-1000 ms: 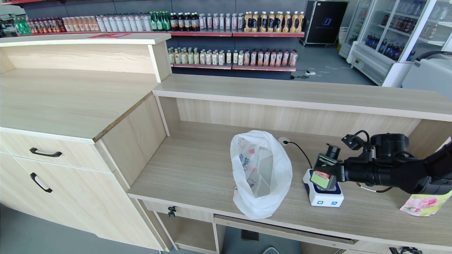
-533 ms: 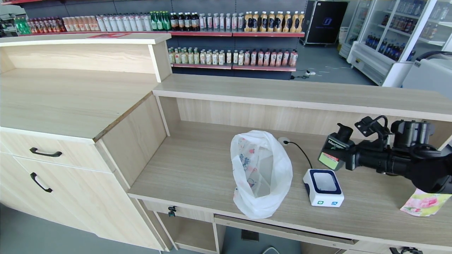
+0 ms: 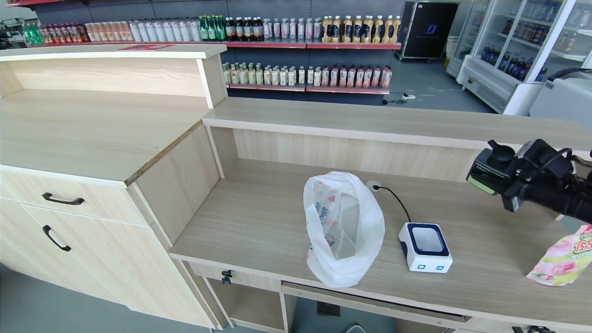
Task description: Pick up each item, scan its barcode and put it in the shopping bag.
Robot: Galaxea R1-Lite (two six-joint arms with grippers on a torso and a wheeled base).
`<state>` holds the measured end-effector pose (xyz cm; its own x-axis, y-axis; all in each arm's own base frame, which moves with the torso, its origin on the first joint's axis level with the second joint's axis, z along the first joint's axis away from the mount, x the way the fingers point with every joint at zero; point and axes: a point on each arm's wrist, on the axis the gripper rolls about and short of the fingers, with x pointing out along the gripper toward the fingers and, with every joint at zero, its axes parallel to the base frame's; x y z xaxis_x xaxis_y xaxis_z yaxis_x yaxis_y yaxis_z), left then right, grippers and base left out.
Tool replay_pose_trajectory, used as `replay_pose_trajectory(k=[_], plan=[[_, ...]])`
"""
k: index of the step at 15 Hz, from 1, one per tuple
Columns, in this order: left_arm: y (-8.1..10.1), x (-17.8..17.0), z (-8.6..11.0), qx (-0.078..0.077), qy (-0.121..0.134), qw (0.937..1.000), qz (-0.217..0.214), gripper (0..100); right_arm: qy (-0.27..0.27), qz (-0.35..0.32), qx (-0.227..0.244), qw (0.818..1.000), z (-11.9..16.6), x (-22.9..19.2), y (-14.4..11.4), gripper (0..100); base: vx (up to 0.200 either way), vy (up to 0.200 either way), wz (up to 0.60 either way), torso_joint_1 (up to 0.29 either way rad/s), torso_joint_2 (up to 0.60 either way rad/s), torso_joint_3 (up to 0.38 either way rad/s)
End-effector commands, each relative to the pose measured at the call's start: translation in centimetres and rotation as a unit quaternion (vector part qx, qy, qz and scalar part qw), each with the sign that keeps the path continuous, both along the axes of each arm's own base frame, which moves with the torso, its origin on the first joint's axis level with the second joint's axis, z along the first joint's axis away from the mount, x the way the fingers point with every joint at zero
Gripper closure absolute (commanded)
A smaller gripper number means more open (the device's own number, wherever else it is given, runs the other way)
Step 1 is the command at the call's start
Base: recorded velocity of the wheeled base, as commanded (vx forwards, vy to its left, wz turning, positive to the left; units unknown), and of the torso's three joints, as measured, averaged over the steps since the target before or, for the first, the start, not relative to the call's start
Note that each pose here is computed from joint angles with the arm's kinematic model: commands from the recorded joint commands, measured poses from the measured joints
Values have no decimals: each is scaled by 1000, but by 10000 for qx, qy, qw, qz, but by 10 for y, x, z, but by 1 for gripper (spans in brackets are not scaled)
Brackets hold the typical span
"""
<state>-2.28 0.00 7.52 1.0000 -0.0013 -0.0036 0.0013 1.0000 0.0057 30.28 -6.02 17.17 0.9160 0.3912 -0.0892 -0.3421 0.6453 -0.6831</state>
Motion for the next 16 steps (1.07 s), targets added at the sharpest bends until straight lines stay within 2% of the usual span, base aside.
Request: replay_pose_trajectory(k=[1, 3, 5, 9, 11, 13, 16], plan=[[0, 0, 0, 2, -3, 10000, 6, 0, -97, 83, 131, 9998, 0, 11, 29, 100, 0, 0, 600, 7, -7, 2], [0, 0, 0, 2, -3, 10000, 6, 0, 10, 104, 582, 9983, -6, 31, 59, 100, 0, 0, 600, 7, 7, 2], [0, 0, 0, 2, -3, 10000, 6, 0, 682, 323, 1118, 9909, -35, 49, 81, 100, 0, 0, 0, 0, 0, 0], [0, 0, 0, 2, -3, 10000, 6, 0, 1446, 268, 1190, 9819, -90, 65, 85, 100, 0, 0, 0, 0, 0, 0], [0, 0, 0, -6, -3, 10000, 6, 0, 1807, 168, 1473, 9723, -109, 75, 85, 100, 0, 0, 0, 0, 0, 0], [0, 0, 0, 2, -3, 10000, 6, 0, 1968, 130, 1688, 9657, -121, 86, 89, 100, 0, 0, 0, 0, 0, 0], [0, 0, 0, -6, 5, 10000, 6, 0, 2167, 80, 1707, 9612, -144, 96, 90, 100, 0, 0, 0, 0, 0, 0]])
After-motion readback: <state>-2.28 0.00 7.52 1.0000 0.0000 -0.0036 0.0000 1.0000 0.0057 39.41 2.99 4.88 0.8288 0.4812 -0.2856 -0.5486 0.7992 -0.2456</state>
